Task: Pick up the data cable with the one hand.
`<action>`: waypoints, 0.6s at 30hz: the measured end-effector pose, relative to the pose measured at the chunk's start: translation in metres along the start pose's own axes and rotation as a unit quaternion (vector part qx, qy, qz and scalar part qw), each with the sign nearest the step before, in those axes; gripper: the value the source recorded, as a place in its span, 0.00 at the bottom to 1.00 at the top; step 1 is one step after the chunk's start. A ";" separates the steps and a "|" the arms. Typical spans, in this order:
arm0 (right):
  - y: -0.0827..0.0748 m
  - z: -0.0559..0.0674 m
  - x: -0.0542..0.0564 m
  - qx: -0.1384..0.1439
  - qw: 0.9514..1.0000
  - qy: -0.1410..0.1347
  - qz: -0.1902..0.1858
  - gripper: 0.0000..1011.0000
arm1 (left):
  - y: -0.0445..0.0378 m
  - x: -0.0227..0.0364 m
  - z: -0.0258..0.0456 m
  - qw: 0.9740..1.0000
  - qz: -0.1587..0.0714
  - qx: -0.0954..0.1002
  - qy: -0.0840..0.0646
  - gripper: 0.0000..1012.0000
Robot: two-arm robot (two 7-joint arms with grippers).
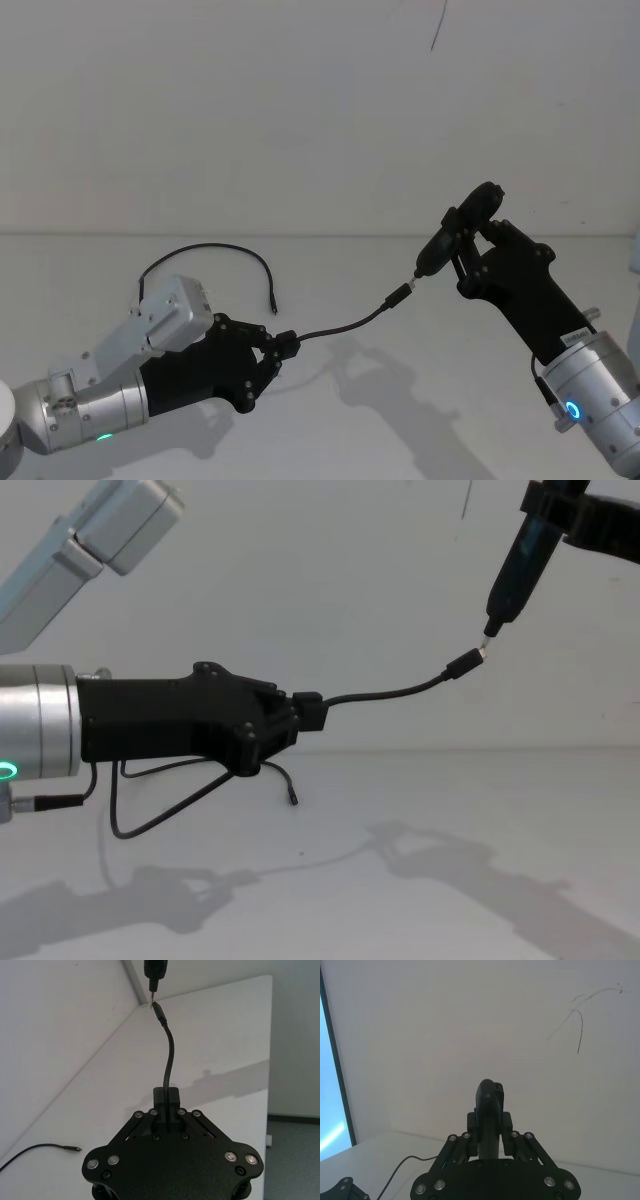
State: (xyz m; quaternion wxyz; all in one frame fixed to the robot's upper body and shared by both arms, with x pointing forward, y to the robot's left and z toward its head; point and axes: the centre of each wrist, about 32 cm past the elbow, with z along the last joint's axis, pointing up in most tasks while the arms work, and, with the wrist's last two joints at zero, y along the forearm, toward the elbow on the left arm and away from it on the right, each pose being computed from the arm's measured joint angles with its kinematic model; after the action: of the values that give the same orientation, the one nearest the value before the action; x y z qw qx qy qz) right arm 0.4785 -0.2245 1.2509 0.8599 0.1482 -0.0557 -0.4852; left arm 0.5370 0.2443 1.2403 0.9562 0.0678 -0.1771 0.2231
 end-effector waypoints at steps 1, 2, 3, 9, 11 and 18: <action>0.000 0.000 0.000 0.000 1.000 0.000 0.000 0.26 | 0.0000 0.0000 0.0000 1.000 0.000 0.000 0.000 0.04; 0.000 0.000 0.000 0.000 1.000 0.000 0.000 0.26 | 0.0000 0.0000 0.0000 1.000 0.000 0.000 0.000 0.04; 0.000 0.000 0.000 0.000 1.000 0.000 0.000 0.26 | 0.0000 0.0000 0.0000 1.000 0.000 0.000 0.000 0.04; 0.000 0.000 0.000 0.000 1.000 0.000 0.000 0.26 | 0.0000 0.0000 0.0000 1.000 0.000 0.000 0.000 0.04; 0.000 0.000 0.000 0.000 1.000 0.000 0.000 0.26 | 0.0000 0.0000 0.0000 1.000 0.000 0.000 0.000 0.04; 0.000 0.000 0.000 0.000 1.000 0.000 0.000 0.26 | 0.0000 0.0000 0.0000 1.000 0.000 0.000 0.000 0.04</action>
State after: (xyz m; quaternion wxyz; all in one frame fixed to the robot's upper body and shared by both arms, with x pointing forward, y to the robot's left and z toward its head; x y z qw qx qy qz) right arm 0.4789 -0.2243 1.2507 0.8599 0.1482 -0.0552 -0.4853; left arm 0.5370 0.2443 1.2403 0.9562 0.0678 -0.1771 0.2230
